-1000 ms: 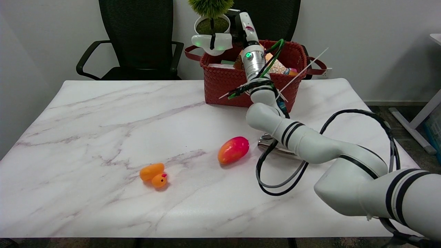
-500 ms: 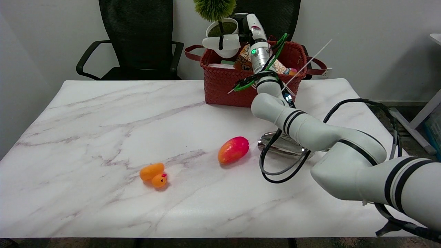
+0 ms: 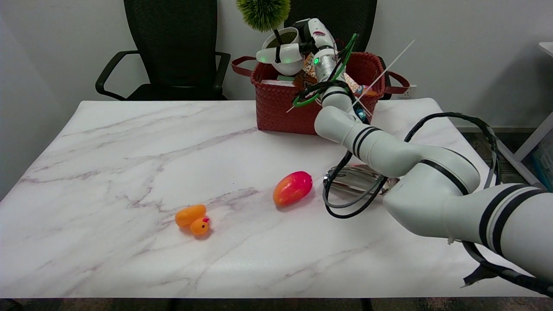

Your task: Place the potted plant into the brown storage basket.

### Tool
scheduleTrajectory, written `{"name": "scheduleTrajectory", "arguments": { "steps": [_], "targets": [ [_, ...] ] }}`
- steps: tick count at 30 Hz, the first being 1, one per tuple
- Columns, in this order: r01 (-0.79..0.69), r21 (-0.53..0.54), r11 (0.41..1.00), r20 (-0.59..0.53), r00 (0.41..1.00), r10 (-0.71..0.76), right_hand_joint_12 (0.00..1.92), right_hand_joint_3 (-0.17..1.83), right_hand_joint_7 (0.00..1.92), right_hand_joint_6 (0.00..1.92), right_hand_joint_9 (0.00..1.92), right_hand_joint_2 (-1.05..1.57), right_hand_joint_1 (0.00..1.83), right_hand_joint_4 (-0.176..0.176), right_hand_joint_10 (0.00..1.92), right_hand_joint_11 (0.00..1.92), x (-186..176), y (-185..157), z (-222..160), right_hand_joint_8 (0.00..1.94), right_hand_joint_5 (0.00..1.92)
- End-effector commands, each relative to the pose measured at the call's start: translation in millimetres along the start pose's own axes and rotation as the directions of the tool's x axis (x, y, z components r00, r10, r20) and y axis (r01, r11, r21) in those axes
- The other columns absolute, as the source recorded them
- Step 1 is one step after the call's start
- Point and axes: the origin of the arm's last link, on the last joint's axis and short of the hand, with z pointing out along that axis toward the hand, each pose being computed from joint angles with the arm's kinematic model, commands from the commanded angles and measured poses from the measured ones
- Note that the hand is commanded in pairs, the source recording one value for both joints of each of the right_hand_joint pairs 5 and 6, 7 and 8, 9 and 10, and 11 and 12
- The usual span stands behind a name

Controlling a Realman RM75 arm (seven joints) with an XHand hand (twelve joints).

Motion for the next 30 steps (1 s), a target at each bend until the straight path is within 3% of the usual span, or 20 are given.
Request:
{"name": "scheduleTrajectory", "arguments": {
  "steps": [1, 7, 30],
  "targets": [
    [0.214, -0.026, 0.976, 0.019, 0.977, -0.214, 0.65, 0.11, 1.19, 0.89, 0.99, 0.34, 0.96, 0.0, 0.99, 0.65, 1, -8, 10, 1.19, 0.89],
    [0.322, -0.019, 0.947, 0.037, 0.946, -0.321, 0.65, 0.12, 1.17, 0.87, 0.98, 0.35, 0.95, 0.0, 0.98, 0.65, -3, -10, 9, 1.17, 0.87],
    [0.307, -0.074, 0.949, 0.081, 0.95, -0.301, 0.65, 0.11, 1.14, 0.8, 0.98, 0.32, 0.96, 0.0, 0.98, 0.65, -6, 11, 4, 1.14, 0.8]
  ]
}}
